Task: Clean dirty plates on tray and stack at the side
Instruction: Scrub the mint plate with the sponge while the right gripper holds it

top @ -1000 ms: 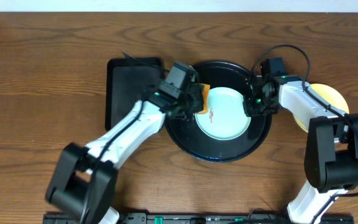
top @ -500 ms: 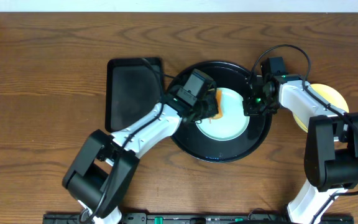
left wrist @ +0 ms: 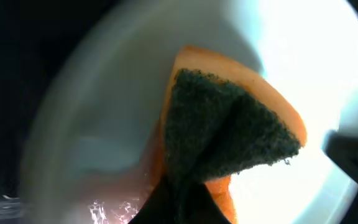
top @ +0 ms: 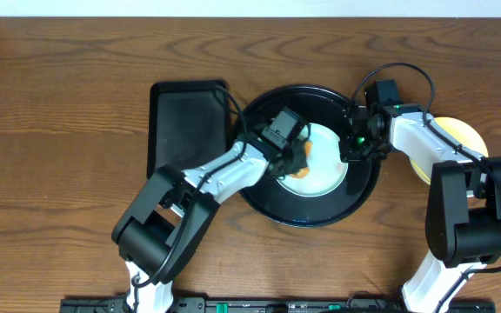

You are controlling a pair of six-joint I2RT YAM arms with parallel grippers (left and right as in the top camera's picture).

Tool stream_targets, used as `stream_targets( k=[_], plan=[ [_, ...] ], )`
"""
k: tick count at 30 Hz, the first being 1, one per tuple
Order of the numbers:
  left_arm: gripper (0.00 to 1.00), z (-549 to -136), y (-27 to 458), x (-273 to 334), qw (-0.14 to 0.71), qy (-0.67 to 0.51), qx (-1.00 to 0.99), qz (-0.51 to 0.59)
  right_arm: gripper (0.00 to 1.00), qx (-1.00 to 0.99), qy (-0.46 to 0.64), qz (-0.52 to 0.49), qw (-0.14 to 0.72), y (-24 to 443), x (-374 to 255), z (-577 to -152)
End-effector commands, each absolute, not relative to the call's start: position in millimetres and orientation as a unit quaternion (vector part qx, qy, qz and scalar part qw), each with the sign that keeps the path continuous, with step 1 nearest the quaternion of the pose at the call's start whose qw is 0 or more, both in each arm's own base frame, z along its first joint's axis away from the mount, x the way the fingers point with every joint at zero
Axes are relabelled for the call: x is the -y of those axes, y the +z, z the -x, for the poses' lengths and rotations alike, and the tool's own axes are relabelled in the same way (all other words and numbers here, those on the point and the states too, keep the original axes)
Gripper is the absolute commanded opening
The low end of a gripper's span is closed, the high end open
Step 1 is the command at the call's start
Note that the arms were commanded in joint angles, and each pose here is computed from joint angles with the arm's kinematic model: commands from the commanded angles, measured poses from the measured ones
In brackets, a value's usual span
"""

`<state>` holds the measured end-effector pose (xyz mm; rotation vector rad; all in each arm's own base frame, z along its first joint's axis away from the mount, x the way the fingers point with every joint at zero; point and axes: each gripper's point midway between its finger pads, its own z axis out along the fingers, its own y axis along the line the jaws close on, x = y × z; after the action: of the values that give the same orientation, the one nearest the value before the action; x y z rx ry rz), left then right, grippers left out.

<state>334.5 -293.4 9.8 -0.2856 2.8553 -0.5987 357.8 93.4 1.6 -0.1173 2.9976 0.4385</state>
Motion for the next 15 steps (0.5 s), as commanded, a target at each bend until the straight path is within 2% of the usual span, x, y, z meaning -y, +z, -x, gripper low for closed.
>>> stream_targets(
  k=[1,5,9,15],
  plan=[
    [0.08,-357.4,-6.6,224.4,0.155,-0.056,-0.98,0.111,0.01,-0.989,0.141,0.032,0.021,-16.9,-93.6,-345.6],
    [0.08,-372.1,12.9,209.2,0.19,0.006,-0.978,0.087,0.01,-0.989,0.141,0.032,0.021,-16.9,-93.6,-345.7],
    [0.08,-374.5,16.4,220.5,0.195,-0.006,-0.977,0.079,0.01,-0.989,0.141,0.032,0.019,-16.9,-93.4,-344.8],
    [0.08,-354.5,-18.9,271.8,0.119,-0.106,-0.982,0.103,0.01,-0.989,0.141,0.032,0.018,-17.0,-93.3,-344.1]
  ],
)
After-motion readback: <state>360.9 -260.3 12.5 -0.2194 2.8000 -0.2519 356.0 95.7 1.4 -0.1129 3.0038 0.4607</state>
